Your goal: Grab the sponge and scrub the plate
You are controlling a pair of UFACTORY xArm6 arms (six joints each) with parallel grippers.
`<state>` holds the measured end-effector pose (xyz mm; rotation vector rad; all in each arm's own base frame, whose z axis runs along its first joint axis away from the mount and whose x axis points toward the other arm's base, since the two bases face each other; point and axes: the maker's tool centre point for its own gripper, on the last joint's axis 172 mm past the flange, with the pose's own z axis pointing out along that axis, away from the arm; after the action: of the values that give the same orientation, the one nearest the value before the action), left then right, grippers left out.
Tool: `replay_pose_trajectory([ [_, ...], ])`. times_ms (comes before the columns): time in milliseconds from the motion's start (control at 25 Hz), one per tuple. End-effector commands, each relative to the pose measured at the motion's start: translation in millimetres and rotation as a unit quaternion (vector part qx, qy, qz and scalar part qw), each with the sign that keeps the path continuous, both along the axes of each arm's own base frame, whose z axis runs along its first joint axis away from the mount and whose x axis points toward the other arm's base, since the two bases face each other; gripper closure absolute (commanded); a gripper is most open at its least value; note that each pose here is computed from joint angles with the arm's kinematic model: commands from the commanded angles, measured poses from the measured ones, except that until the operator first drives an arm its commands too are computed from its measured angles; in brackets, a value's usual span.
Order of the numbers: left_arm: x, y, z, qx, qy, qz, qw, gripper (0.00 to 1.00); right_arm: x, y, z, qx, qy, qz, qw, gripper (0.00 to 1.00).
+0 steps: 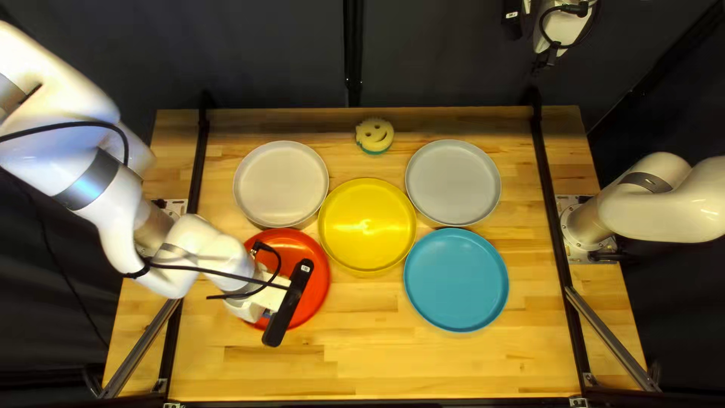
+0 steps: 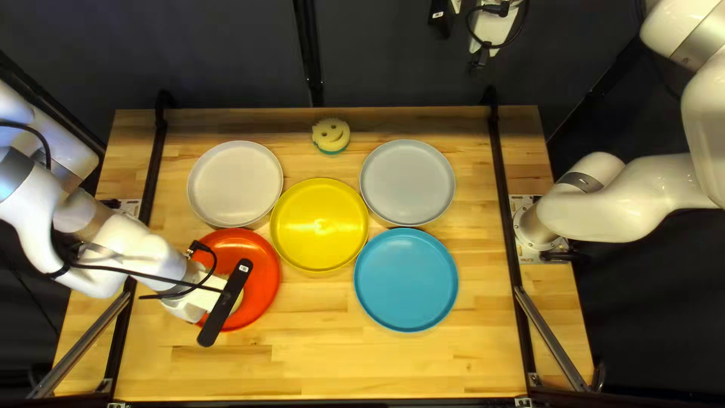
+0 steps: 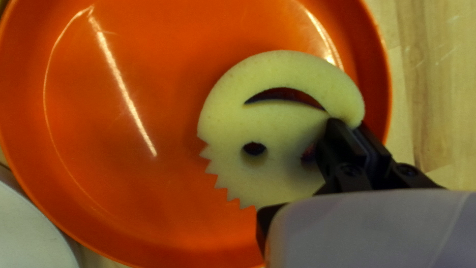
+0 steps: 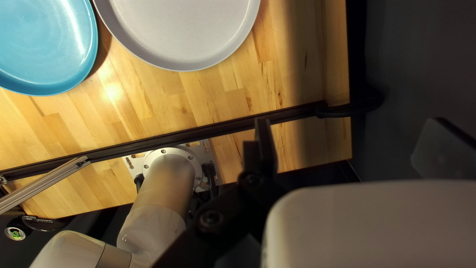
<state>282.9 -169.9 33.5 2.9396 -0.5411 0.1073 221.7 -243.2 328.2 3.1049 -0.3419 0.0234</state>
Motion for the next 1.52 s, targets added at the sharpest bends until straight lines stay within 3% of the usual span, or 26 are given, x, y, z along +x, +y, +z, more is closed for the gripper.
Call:
replay_pose_trajectory([
  [40,-4,26,-3,-0.006,0.001,0.009,0.9999,1.00,0,0,0,0.000,0.000,0.000,1.0000,0.00],
  [520,13,52,12,0.001,-0.001,0.014,0.9999,1.00,0,0,0,0.000,0.000,0.000,1.0000,0.00],
  [840,4,15,7,-0.006,0.006,0.009,0.9999,1.00,0,0,0,0.000,0.000,0.000,1.0000,0.00],
  [1160,-5,-29,25,-0.004,0.004,0.013,0.9999,1.00,0,0,0,0.000,0.000,0.000,1.0000,0.00],
  [1520,-23,-34,21,-0.004,0.006,0.026,0.9996,1.00,0,0,0,0.000,0.000,0.000,1.0000,0.00],
])
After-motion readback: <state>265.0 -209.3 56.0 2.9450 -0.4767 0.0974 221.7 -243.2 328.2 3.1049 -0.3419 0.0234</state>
